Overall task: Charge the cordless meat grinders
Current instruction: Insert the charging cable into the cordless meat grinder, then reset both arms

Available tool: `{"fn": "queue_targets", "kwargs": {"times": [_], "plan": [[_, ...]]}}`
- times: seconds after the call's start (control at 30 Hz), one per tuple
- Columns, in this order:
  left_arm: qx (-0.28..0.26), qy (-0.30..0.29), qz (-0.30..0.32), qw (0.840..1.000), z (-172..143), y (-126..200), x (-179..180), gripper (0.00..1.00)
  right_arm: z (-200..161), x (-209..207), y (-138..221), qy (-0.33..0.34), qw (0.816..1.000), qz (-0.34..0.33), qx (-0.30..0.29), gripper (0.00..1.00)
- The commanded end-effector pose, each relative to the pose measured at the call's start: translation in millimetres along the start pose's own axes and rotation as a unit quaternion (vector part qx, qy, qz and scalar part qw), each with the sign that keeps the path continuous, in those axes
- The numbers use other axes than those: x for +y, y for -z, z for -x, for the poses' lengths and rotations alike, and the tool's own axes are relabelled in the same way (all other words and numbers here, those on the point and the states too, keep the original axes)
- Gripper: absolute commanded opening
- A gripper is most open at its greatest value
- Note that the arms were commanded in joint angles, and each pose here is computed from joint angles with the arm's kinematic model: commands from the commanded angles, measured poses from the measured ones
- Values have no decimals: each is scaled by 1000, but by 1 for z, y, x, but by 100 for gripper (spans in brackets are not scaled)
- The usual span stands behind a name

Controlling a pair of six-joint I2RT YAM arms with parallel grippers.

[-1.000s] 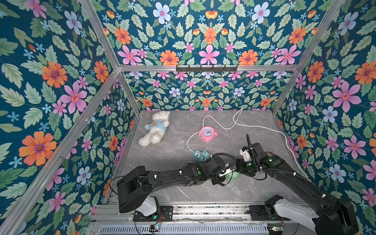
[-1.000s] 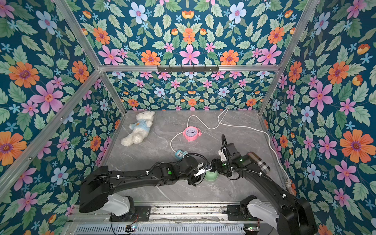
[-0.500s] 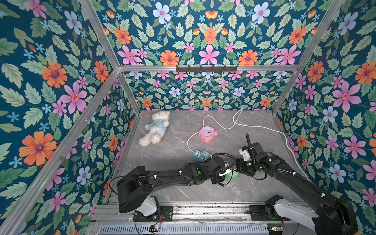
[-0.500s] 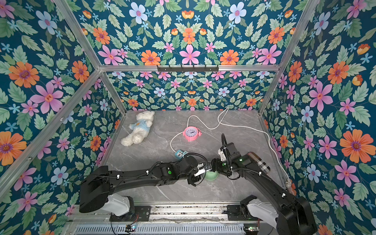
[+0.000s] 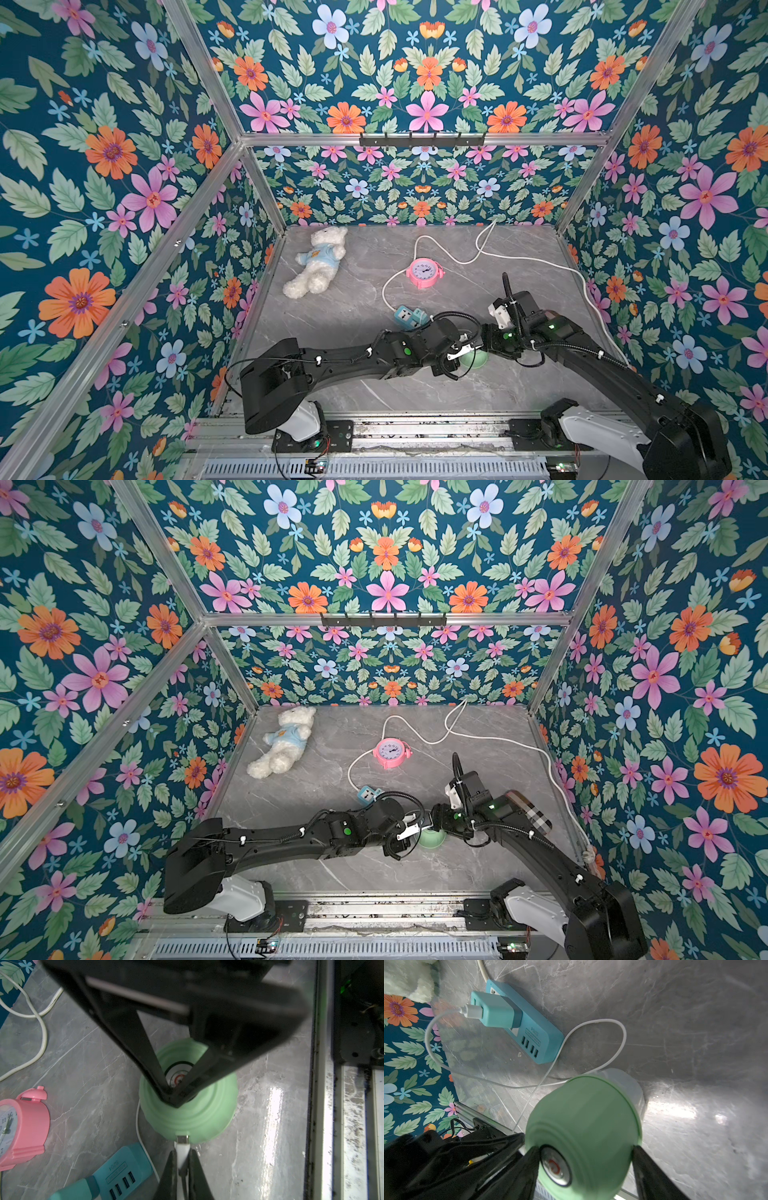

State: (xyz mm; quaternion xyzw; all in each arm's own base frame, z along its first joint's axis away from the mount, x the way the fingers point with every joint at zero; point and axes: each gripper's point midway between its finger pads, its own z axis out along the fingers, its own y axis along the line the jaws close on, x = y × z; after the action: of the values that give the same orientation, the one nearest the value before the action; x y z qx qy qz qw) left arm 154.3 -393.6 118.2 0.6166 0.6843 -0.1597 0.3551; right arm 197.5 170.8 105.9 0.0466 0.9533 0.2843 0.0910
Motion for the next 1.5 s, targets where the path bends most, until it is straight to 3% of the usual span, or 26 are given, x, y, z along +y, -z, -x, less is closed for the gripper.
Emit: {"fn": "queue_targets", "kwargs": {"times": [0.0, 0.23, 0.47, 0.7, 0.8, 0.93, 1.0, 1.1, 1.17, 1.2, 1.27, 1.3, 1.33, 1.47], "plan": [[-74, 3, -6, 997, 37, 1, 0, 0, -18, 0, -3, -4, 999, 8, 42, 70], [-76, 4, 2, 997, 38, 8, 3, 0, -16, -1, 2, -6, 1000, 1, 30, 70], [-72, 1, -1, 997, 31, 13, 1, 20, -11, 0, 10, -4, 1000, -8, 16, 72], [-52, -5, -8, 999, 17, 13, -3, 33, -8, 1, 14, -4, 1000, -11, 10, 73], [-75, -1, 3, 997, 24, 24, 1, 37, -3, 5, 19, -1, 1000, -6, -1, 74], [-150, 19, 59, 987, 49, 55, 23, 44, 14, 14, 43, 12, 999, -7, -47, 75], [-197, 70, 141, 968, 53, 78, 56, 50, 29, 7, 59, 11, 996, -24, -91, 76], [-260, 208, 273, 902, 23, 122, 127, 59, 59, -22, 88, -13, 982, -63, -180, 76], [-262, 334, 356, 833, -31, 145, 177, 66, 81, -49, 109, -24, 961, -111, -251, 78], [-250, 371, 393, 804, -57, 154, 195, 68, 90, -61, 117, -26, 951, -132, -280, 78], [-211, 430, 481, 734, -117, 177, 226, 83, 112, -84, 130, -22, 925, -168, -339, 78], [-197, 439, 513, 711, -138, 186, 236, 87, 119, -95, 132, -20, 914, -184, -360, 78], [-182, 431, 538, 701, -154, 195, 246, 87, 128, -105, 133, -13, 900, -202, -385, 77], [-107, 386, 603, 690, -213, 214, 268, 89, 152, -137, 112, 46, 861, -242, -446, 77]]}}
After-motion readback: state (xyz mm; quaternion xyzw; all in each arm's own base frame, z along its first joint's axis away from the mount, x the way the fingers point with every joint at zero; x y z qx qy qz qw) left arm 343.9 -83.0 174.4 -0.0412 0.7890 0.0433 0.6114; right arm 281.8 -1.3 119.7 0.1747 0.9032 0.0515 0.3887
